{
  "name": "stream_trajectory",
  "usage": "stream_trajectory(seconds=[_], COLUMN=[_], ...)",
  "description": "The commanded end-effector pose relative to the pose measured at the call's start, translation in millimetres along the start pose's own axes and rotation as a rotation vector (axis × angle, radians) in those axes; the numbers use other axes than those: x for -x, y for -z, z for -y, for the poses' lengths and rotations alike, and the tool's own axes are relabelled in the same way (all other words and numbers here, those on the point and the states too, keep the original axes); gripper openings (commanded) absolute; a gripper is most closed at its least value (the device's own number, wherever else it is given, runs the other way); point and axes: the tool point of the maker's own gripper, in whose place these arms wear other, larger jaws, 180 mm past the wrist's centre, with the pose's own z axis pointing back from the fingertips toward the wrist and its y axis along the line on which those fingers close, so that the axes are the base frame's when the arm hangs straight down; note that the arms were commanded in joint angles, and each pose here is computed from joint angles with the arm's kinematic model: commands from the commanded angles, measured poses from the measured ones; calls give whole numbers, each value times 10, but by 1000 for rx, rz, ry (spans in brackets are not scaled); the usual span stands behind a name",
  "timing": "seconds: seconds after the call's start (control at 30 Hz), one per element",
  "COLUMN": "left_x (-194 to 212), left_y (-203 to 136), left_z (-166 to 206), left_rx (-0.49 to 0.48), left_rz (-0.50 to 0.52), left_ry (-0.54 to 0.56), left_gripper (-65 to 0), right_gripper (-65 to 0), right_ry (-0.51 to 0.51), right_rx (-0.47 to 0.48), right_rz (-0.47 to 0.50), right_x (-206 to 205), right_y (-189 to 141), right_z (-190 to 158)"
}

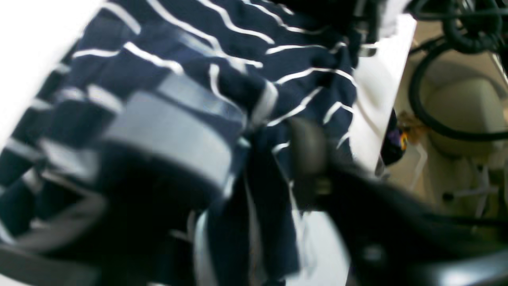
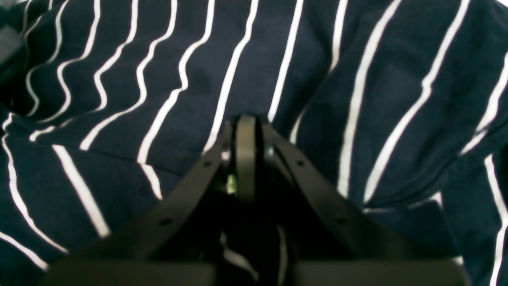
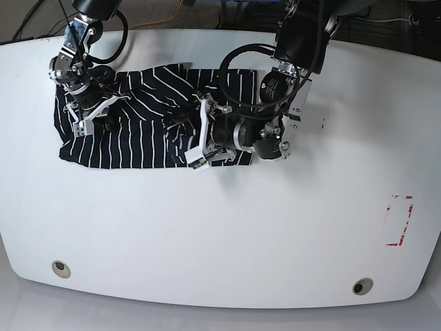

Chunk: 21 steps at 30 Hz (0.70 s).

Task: Layout the t-shirt on the table in an organized manner, then fold the t-shirt properly
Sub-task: 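Lift the shirt end with the left gripper and fold it toward the right gripper, then lower the folded end onto the shirt middle and release with the left gripper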

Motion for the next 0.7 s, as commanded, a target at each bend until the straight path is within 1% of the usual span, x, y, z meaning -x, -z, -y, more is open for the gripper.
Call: stream_trajectory(seconds=[0.0, 0.1, 0.67], left_x=[-313, -335, -892], left_y=[-19, 1, -254], left_z=[86, 117, -81], left_rx=[21, 26, -49], left_rz=[61, 51, 98], left_ry=[70, 92, 225], left_gripper=[-232, -201, -200], right_gripper=[-626, -626, -626], right_ry=[-48, -48, -48], right_rx=[22, 22, 22], right_rz=[-279, -279, -279], right_x=[630, 630, 630], right_y=[-59, -59, -59], right_z=[6, 6, 6])
